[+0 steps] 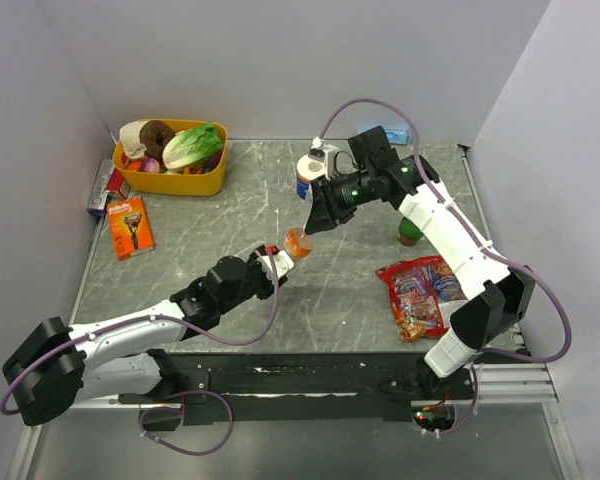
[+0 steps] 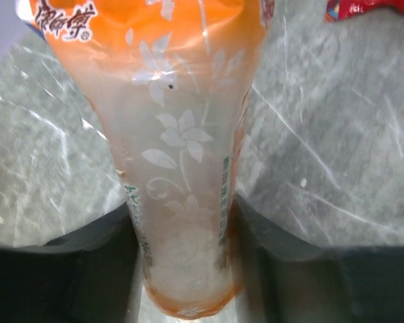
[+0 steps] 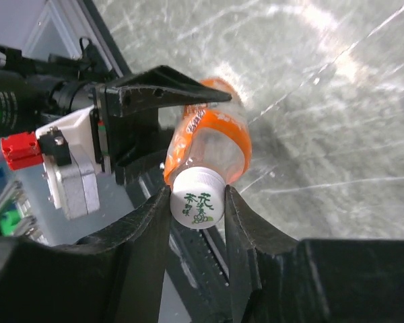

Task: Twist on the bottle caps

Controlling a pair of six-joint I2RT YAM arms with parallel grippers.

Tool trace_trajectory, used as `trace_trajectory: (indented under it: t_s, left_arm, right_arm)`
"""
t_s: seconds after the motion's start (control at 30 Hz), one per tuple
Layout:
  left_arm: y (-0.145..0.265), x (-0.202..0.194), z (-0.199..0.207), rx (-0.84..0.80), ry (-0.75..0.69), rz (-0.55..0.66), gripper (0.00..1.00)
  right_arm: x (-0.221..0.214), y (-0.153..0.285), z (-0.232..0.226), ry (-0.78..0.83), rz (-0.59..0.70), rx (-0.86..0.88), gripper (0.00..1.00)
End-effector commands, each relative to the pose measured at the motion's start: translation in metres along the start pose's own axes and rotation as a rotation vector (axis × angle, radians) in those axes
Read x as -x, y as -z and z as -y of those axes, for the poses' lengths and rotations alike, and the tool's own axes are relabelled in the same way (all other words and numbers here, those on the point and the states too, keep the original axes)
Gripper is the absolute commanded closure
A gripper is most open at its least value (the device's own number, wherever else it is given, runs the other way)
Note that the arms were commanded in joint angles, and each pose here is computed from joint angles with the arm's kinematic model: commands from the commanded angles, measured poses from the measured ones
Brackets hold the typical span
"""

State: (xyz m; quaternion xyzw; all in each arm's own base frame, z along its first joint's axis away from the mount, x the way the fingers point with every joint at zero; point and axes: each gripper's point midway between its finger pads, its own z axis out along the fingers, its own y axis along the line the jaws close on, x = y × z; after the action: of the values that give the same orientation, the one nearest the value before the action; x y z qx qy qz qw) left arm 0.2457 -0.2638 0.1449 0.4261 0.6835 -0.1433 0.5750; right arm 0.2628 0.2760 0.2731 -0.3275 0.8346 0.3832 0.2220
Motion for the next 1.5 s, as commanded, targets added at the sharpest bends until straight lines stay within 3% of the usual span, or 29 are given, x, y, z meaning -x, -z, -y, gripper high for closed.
trace_trajectory:
  t_s: [0.0, 0.03, 0.07, 0.33, 0.47, 0.83, 1.47]
  left_arm:
    - [0.003, 0.059, 0.000, -0.030, 0.031, 0.151, 0.17]
    - [0.004, 0.059, -0.001, -0.033, 0.024, 0.149, 0.07]
    - [0.004, 0.057, 0.000, -0.041, 0.015, 0.141, 0.04]
    - [0.034, 0.024, 0.003, -0.157, -0.092, 0.020, 0.04]
    - [0.049, 0.011, 0.002, -0.163, -0.094, -0.017, 0.04]
    - [0.048, 0.005, -0.032, -0.091, 0.071, -0.019, 0.04]
    - [0.047, -0.004, -0.034, -0.112, 0.102, -0.031, 0.04]
  right_arm:
    - [0.027, 0.026, -0.015, 0.171, 0.091, -0.052, 1.00]
    - [0.026, 0.031, -0.014, 0.198, 0.091, -0.071, 1.00]
    - [0.029, 0.035, -0.013, 0.261, 0.097, -0.086, 1.00]
    - [0.027, 0.063, 0.008, 0.570, -0.027, -0.215, 1.00]
    - [0.013, 0.072, 0.009, 0.564, -0.143, -0.208, 1.00]
    - [-0.011, 0.050, 0.048, 0.567, -0.287, -0.259, 1.00]
    - [-0.013, 0.020, 0.086, 0.524, -0.340, -0.315, 0.99]
